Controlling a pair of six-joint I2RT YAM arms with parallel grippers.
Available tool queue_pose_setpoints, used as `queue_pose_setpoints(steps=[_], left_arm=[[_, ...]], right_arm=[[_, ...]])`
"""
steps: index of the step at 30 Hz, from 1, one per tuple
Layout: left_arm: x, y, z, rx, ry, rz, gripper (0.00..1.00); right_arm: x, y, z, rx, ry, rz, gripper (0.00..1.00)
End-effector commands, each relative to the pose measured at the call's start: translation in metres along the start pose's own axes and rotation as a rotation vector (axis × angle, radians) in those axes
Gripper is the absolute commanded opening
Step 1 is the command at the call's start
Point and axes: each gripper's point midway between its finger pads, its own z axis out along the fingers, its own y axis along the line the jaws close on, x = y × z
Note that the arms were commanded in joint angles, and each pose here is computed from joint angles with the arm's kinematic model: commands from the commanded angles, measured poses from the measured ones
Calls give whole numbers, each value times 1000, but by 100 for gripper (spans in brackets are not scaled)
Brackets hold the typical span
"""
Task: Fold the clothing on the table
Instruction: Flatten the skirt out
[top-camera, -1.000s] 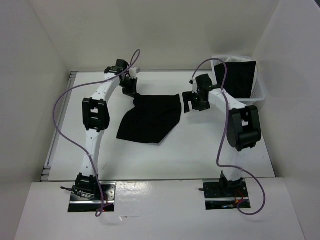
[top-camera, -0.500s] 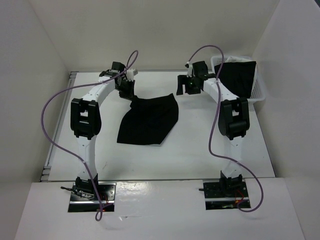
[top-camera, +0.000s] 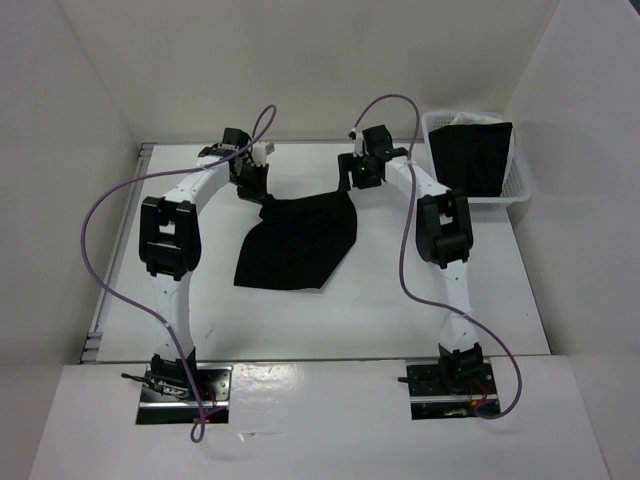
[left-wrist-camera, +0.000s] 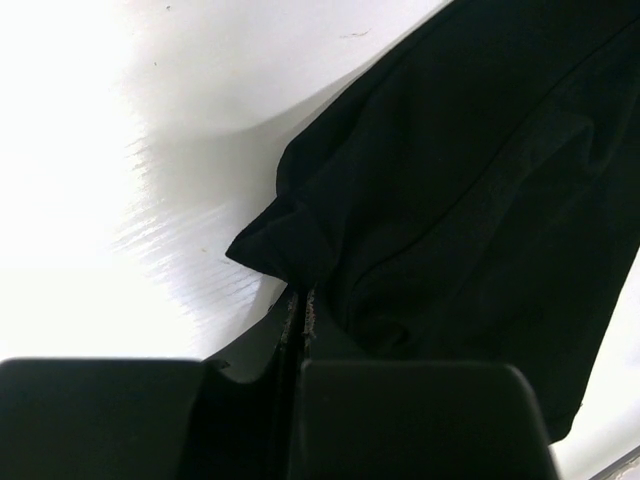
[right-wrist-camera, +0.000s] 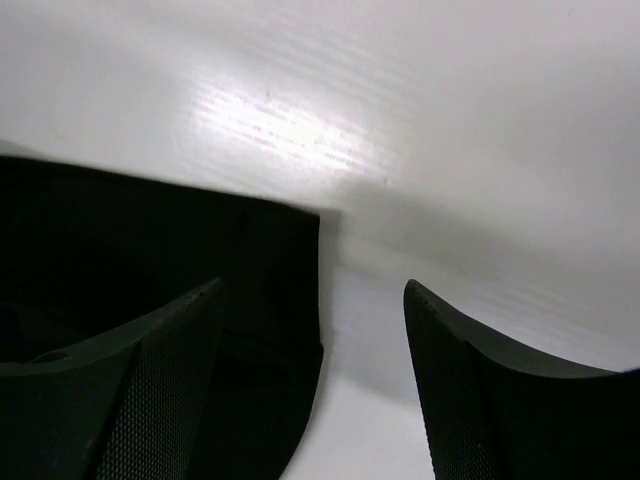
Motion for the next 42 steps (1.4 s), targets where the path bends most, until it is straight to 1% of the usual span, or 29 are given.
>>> queue_pose_setpoints(steps=[1,2,5,7,9,11,12,14,17,18,19,22,24,25,28,29,30,31,32,33,34,35,37,38,39,41,42], left_arm=[[-16,-10,-17,15,-58,35,0],[-13,-8,-13,15,-48,31,0],[-13,-8,-13,14,-48,40,0],[-13,-8,-13,14,-48,40,0],[-10,-7,-11,14,-40,46,0],[-10,-7,-11,14,-40,46,0],[-10,-7,-11,14,-40,46,0],[-12,-8,-15,14,-48,49,0],[-3,-7,-11,14,-27,41,0],[-3,-5,-11,5,-27,50,0],[-8,-6,-14,5,-44,57,0],[-4,-4,-13,-4,-34,53,0],[0,-3,-11,-4,-26,58,0],[0,-3,-11,-4,-26,59,0],[-5,-3,-15,-14,-44,65,0],[-10,1,-18,-19,-58,72,0],[-14,1,-20,-19,-67,75,0],[-15,-2,-28,-19,-63,82,0],[-23,-4,-33,-20,-81,89,0],[-31,-9,-43,-12,-109,110,0],[-40,-11,-61,-18,-144,115,0],[-44,-15,-70,-19,-162,122,0],[-65,-26,-110,-28,-253,150,0],[-69,-31,-123,-29,-280,160,0],[-80,-42,-156,-42,-357,188,0],[-89,-53,-190,-58,-446,219,0],[-98,-65,-228,-78,-551,254,0]], right_arm=[[-7,9,13,10,-1,-53,76],[-10,8,17,9,-4,-54,73],[-6,12,25,5,18,-57,68],[-4,13,24,-5,28,-55,66],[1,13,23,-4,38,-52,61],[-1,12,21,6,28,-55,60],[5,15,23,11,43,-59,59],[7,15,21,34,45,-66,56],[12,9,21,89,56,-94,50],[17,10,19,106,65,-100,46],[10,10,16,113,46,-103,44],[17,12,16,118,61,-118,35],[17,10,16,128,61,-127,31],[17,10,16,128,61,-127,26],[20,13,13,133,72,-156,16],[19,20,9,126,75,-180,9],[21,18,8,135,85,-179,4],[21,26,2,128,92,-204,0],[8,32,-11,143,58,-230,0],[4,35,-21,143,51,-231,0],[-5,35,-33,157,27,-244,0],[-31,48,-63,158,-55,-257,0],[-54,59,-99,151,-135,-250,0],[-75,68,-139,154,-216,-255,0],[-86,73,-160,150,-263,-257,0],[-95,94,-194,129,-329,-302,0],[-100,104,-223,119,-367,-330,0]])
